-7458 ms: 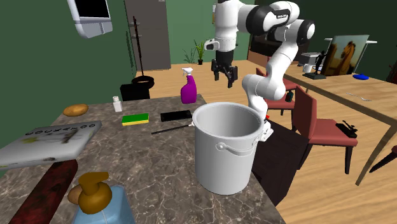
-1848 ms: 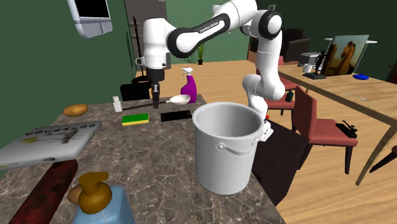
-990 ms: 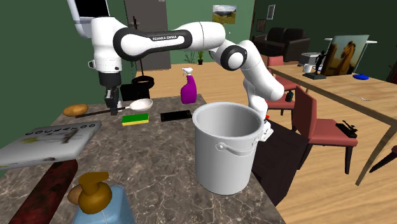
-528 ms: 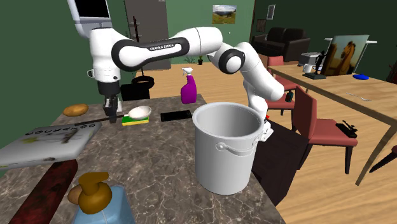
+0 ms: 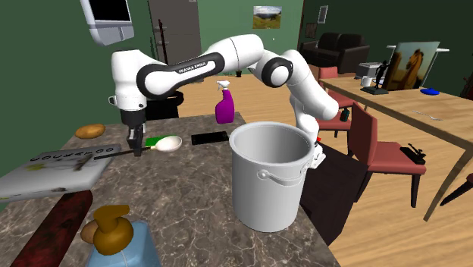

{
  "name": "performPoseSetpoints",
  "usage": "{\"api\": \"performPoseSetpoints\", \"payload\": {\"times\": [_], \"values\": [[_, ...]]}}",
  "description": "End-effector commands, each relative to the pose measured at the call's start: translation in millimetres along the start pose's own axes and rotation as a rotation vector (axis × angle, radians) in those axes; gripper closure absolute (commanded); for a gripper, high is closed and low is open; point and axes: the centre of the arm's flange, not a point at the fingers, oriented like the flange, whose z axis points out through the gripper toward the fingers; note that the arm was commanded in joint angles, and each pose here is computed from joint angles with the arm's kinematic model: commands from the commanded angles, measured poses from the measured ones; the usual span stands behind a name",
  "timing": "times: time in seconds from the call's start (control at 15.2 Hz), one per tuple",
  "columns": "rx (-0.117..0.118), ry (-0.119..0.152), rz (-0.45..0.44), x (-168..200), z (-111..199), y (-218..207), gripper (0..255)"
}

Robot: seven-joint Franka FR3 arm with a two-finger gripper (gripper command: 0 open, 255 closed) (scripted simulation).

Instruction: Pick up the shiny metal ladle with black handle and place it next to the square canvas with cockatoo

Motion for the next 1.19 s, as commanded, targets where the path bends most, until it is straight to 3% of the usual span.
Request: {"api": "performPoseSetpoints", "payload": {"times": [0.0, 0.73, 1.12], "values": [[0.000, 0.001, 0.000, -0.4, 10.8, 1.3, 255], [0.000, 0.001, 0.000, -7.1, 71.0, 7.1, 255], [0.000, 0.001, 0.000, -7.1, 71.0, 7.1, 255]]}}
